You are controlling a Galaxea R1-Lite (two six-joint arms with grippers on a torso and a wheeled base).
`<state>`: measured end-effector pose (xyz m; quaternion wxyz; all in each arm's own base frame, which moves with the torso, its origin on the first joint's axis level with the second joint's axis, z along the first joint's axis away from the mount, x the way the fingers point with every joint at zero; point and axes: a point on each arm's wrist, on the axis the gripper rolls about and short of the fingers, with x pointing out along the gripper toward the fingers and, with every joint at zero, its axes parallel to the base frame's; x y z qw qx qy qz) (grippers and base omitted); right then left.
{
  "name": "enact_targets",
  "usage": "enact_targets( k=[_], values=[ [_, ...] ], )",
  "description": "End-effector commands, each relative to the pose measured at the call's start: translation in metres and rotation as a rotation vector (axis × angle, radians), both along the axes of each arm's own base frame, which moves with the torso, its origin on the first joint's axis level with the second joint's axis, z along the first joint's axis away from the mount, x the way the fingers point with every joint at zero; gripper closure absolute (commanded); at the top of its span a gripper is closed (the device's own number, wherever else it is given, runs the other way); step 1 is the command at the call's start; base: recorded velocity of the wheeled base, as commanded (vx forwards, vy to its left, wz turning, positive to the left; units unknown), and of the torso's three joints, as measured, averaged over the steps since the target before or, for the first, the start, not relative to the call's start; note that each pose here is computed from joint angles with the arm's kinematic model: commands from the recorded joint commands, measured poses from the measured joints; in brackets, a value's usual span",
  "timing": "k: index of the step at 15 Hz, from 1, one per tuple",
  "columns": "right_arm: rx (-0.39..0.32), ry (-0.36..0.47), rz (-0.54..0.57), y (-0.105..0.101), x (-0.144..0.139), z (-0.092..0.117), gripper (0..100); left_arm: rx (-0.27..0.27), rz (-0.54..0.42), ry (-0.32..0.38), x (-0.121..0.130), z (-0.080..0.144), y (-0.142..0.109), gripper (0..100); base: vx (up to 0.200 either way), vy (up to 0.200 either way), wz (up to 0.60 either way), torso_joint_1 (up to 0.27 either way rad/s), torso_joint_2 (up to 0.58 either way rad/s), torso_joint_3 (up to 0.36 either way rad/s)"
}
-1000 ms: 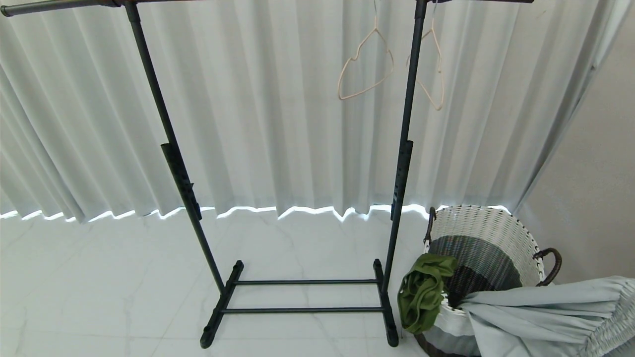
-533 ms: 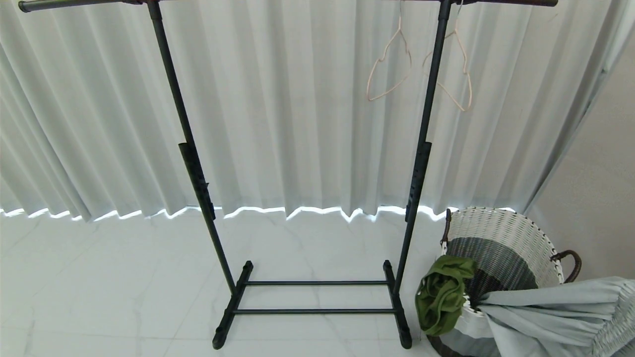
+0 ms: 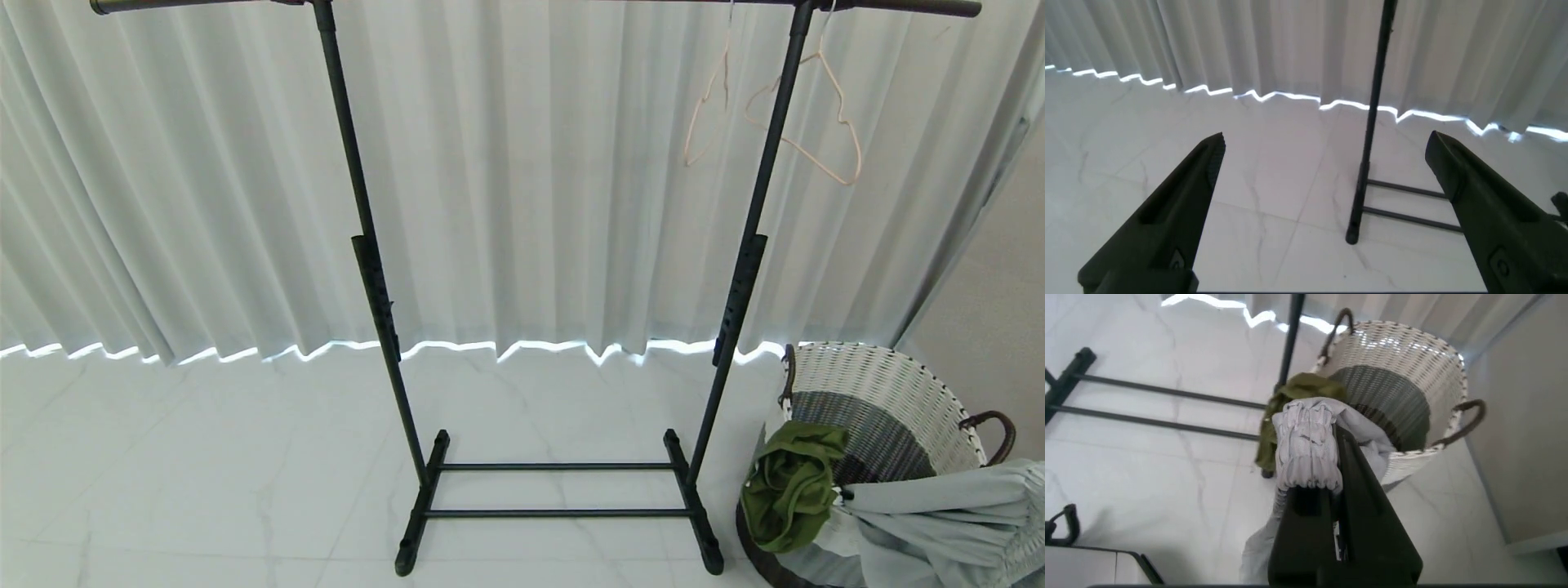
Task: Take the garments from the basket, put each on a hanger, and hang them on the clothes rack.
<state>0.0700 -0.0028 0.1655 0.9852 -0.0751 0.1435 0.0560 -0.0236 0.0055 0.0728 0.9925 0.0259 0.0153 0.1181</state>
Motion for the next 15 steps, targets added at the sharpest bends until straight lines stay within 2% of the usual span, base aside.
enact_targets(
  k=[1,6,15],
  values=[
    [0.000,0.002,0.000,0.0000,0.0003,-0.0001,100,0.000,0.000,0.001,0.0001,0.0000,0.0000,0,0.000,0.000,0.00,0.000,0.00,0.000],
    [-0.002,0.001,0.000,0.0000,0.0006,0.0002,100,0.000,0.000,0.001,0.0001,0.0000,0.0000,0,0.000,0.000,0.00,0.000,0.00,0.000],
    [0.001,0.003,0.001,0.0000,0.0005,-0.0002,100,0.000,0.000,0.001,0.0001,0.0000,0.0000,0,0.200,0.000,0.00,0.004,0.00,0.004]
  ],
)
